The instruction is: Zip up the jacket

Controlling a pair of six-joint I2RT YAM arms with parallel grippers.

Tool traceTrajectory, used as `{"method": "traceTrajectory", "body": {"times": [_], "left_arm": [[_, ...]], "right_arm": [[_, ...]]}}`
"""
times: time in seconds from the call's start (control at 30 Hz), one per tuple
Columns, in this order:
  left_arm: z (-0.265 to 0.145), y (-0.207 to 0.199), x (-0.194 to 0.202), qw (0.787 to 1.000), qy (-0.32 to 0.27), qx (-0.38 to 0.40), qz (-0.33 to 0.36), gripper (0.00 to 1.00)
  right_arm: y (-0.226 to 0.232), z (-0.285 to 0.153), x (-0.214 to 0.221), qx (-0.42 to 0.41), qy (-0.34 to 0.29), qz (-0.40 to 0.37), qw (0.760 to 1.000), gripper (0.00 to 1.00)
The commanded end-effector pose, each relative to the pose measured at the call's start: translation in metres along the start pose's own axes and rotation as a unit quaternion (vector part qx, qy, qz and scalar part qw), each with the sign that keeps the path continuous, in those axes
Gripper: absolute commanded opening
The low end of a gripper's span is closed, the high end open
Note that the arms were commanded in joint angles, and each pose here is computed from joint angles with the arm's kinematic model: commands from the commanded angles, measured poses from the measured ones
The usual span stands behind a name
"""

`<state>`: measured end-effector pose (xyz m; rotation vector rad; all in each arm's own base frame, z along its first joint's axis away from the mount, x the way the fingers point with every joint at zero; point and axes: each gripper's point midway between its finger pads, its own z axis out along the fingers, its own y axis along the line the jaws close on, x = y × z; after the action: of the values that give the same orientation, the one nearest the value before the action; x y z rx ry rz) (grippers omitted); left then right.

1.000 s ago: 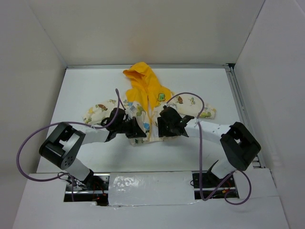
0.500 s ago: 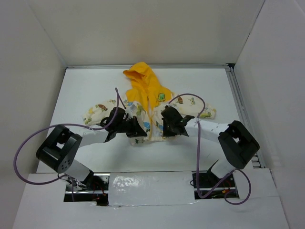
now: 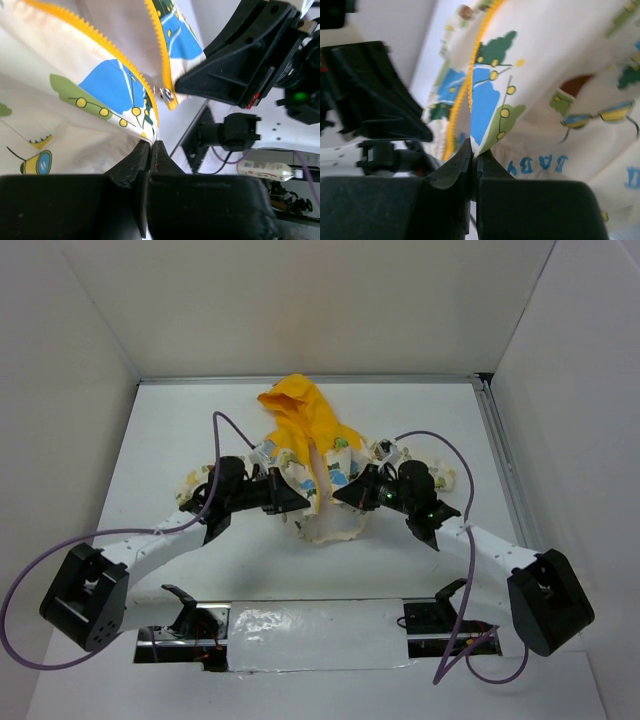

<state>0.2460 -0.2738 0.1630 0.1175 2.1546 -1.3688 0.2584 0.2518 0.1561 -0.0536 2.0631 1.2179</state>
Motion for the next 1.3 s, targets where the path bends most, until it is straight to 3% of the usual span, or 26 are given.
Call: {"method": "traceTrajectory", "body": {"times": [0.0,0.33,0.57,0.87,1.27], "left_arm": [[-0.008,-0.049,-0.028,0.997,-0.033,0.068,0.019,0.0],[-0.016,-0.066,-0.044,0.992,-0.086,0.095,-0.021,0.0],[-0.011,-0.068,-0.063,0.989,-0.117,0.086,-0.031,0.0],[0.017,-0.044,-0.044,0.994,-0.052,0.072,-0.067,0.0],[0.001,-0.088,-0.031,0.984,-0.008,0.178,-0.014,0.0]], "right_arm": [[0.07,-0.018,-0.029,-0.148,-0.051,-0.031,0.987,0.0],[0.085,-0.036,-0.039,-0.165,-0.108,-0.048,0.979,0.0],[0.101,-0.046,-0.03,-0.203,-0.102,-0.079,0.971,0.0],[0.12,-0.055,-0.034,-0.207,-0.113,-0.129,0.963,0.0],[0.051,-0.008,-0.022,-0.071,-0.087,-0.072,0.991,0.0]]}}
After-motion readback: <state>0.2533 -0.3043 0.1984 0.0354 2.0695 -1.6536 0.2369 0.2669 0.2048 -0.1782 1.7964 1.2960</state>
